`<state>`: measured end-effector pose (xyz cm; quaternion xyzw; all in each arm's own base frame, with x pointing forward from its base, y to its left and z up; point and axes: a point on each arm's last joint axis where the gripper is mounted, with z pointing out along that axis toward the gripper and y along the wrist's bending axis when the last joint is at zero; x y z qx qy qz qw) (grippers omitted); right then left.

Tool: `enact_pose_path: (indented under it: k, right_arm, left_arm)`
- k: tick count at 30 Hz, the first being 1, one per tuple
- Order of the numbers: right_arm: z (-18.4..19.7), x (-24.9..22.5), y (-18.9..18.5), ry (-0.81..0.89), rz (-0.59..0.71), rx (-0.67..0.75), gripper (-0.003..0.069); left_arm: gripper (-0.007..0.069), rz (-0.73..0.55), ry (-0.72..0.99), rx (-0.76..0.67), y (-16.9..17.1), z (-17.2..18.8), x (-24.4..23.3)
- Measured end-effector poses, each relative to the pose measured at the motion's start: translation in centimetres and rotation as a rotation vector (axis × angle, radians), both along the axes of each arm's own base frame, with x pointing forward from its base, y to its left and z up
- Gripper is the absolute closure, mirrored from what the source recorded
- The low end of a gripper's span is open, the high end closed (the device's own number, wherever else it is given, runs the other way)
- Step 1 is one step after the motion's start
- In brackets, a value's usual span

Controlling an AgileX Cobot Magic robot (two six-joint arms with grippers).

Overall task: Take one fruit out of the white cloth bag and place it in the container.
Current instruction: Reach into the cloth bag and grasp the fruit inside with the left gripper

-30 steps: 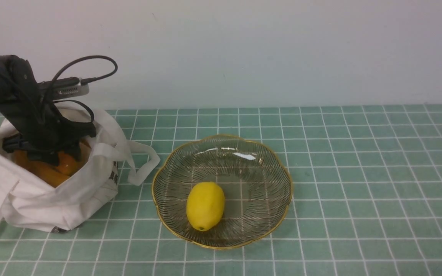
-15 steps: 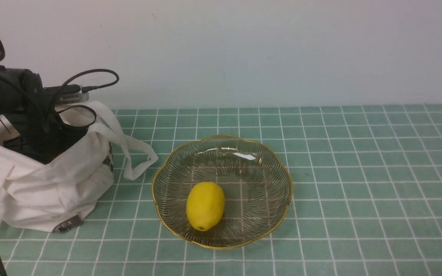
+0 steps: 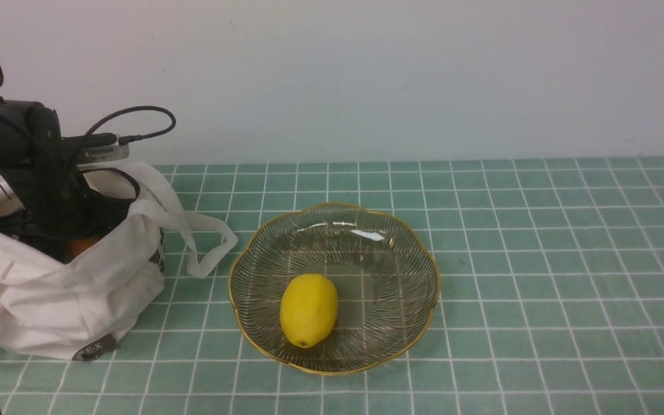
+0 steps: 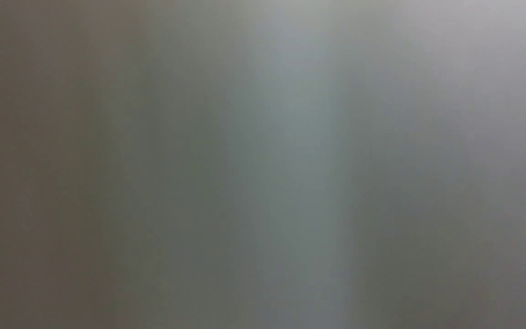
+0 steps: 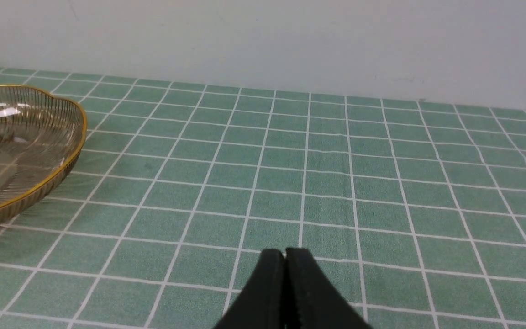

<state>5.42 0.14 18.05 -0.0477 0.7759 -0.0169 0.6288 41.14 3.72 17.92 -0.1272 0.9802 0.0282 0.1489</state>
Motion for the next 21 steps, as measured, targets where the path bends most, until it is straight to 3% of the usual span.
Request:
enact_pose_path:
  k: [9,21]
  right_arm:
    - [0.0,0.0,0.0,0.000,0.000,0.000,0.0674]
    - [0.0,0.0,0.0,0.000,0.000,0.000,0.0674]
  left_arm:
    - [0.0111,-0.031,-0.079,-0.074,-0.9,5.5,-1.7]
    - [0.0111,-0.031,0.089,-0.130,-1.4,4.4,-2.8]
